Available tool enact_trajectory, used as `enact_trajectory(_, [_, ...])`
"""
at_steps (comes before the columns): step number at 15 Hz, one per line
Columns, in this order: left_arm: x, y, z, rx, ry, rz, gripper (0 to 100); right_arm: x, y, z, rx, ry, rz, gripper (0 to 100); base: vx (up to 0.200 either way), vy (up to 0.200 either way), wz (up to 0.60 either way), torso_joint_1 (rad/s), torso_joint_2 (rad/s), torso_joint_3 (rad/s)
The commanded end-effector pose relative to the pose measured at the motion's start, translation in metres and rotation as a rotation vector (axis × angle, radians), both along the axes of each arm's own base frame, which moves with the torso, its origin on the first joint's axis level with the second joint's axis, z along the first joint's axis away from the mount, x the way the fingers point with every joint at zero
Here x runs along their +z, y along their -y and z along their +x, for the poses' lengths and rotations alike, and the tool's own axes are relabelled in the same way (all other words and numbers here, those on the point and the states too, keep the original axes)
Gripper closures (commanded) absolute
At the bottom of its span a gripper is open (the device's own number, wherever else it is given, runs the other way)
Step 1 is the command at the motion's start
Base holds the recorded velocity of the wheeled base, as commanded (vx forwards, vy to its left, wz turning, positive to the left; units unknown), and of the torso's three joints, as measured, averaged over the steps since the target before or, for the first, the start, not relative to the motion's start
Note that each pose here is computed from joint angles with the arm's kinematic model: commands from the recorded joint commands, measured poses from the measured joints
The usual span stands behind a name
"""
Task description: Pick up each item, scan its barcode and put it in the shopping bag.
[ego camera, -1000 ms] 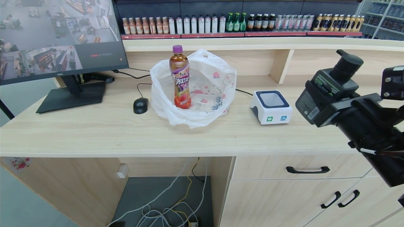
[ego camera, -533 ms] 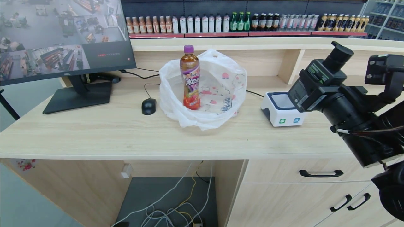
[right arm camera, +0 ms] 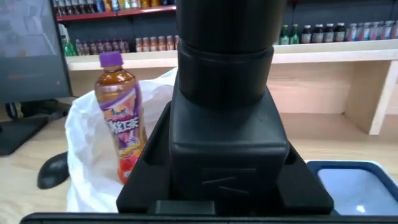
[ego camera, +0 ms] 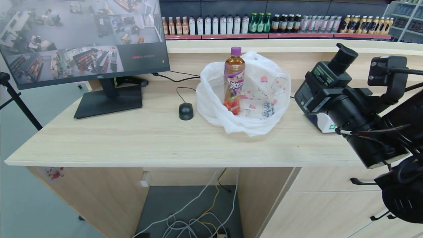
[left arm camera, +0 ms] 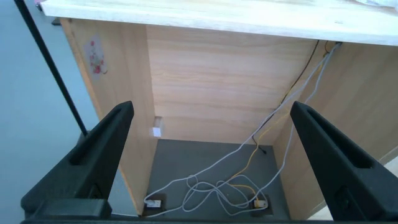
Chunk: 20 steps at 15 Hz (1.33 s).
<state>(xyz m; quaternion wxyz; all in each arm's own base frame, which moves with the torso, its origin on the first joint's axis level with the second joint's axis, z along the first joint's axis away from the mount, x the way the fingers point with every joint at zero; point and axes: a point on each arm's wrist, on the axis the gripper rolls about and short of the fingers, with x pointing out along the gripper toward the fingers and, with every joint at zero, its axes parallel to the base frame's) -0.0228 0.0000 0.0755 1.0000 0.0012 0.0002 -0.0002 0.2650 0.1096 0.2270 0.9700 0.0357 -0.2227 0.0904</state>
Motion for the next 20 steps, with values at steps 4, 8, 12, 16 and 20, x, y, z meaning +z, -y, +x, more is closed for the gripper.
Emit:
enact_trajectory(4, [0.000,0.000,0.000,-0.001,0.000,0.004,0,-0.004,-0.001,0.001,0.019,-0.010,-0.016,100,0.000,0.050,0.00,0.001,0.00,0.001])
enact_trajectory(8, [0.000,0.000,0.000,-0.001,0.000,0.002,0,-0.004,-0.003,0.001,0.025,-0.008,-0.016,100,0.000,0.000,0.00,0.000,0.00,0.000])
enact_trajectory(12, [0.000,0.000,0.000,0.000,0.000,0.002,0,-0.009,-0.012,0.003,0.046,-0.029,-0.025,100,0.000,0.000,0.00,0.000,0.00,0.000])
enact_trajectory(16, [0.000,0.000,0.000,-0.001,0.000,0.002,0,-0.009,-0.025,0.034,0.045,-0.010,-0.009,100,0.000,0.000,0.00,0.000,0.00,0.000])
enact_trajectory(20, [0.000,0.000,0.000,-0.001,0.000,0.002,0,0.008,-0.042,0.080,0.042,-0.029,-0.006,100,0.000,0.000,0.00,0.000,0.00,0.000])
